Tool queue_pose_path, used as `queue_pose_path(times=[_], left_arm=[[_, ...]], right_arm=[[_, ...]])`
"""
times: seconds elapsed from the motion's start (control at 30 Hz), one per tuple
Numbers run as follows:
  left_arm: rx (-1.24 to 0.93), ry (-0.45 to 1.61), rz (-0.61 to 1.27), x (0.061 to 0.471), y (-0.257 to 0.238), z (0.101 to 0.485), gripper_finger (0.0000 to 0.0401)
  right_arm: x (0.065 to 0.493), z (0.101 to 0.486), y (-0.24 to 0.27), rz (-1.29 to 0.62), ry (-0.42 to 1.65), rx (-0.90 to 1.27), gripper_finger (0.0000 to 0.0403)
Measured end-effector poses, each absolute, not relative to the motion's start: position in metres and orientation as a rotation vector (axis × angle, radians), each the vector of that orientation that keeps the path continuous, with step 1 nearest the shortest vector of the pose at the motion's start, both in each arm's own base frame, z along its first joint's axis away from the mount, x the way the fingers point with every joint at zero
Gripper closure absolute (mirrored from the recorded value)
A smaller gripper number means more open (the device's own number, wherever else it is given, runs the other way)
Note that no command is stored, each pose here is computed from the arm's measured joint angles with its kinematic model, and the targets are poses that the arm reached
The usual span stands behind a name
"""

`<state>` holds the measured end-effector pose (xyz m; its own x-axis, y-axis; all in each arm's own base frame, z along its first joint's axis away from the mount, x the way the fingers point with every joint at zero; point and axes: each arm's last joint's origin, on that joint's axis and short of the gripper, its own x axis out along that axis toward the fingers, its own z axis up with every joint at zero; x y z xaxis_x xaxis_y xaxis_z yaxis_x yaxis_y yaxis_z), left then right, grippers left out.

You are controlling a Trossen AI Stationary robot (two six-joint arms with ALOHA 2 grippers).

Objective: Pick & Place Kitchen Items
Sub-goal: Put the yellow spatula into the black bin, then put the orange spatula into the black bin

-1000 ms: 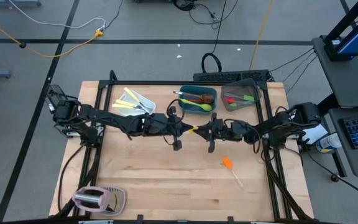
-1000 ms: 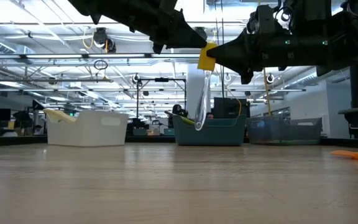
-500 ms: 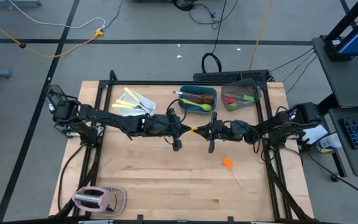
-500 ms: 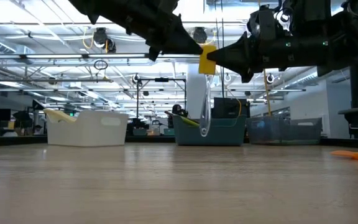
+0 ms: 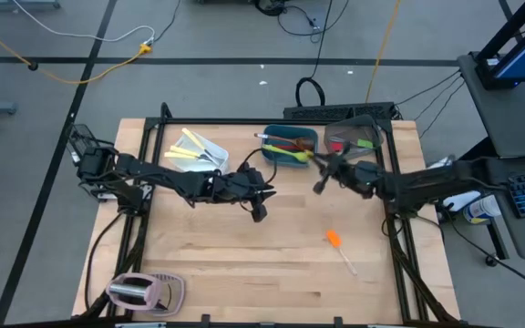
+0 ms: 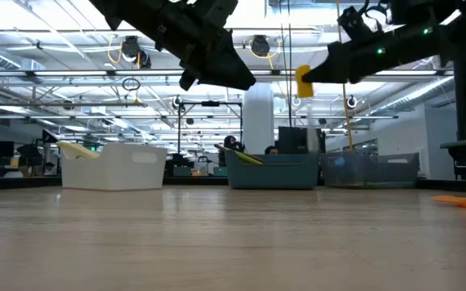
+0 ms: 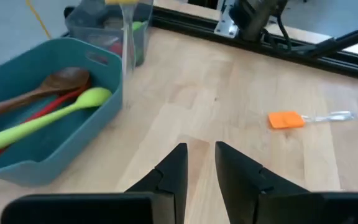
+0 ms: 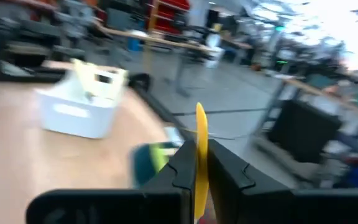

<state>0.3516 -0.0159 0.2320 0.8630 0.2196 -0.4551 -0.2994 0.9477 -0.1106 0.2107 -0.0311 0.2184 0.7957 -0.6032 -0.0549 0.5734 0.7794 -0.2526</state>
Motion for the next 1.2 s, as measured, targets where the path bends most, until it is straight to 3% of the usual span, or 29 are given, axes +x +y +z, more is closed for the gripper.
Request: queue_pose_path(times=[0.2,0.43,0.63,0.8,1.2], left_arm=[[-0.199,0.483,0.282,0.350,-0.016,0.229,0.0313],[-0.201,0.484,0.282,0.350,-0.016,0.229,0.0313],[-0.201,0.484,0.283,0.350,-0.016,0.229,0.0313],[-0.201,0.484,0.282,0.350,-0.016,0.229,0.0313],[-0.185,0.485,0.282,0.350,-0.015,0.229,0.0313]], right_arm=[[0.184,0.241,-0.042,-0.878,0.148,-0.338,0.0386],[0.167,0.234,-0.063,-1.125,0.369,-0.438,0.0385],[0.157,0.207,-0.081,-1.166,0.519,-0.401,0.0385],[0.149,0.185,-0.092,-1.052,0.577,-0.368,0.0379],[0.129,0.151,-0.098,-1.109,0.678,-0.289,0.0283]])
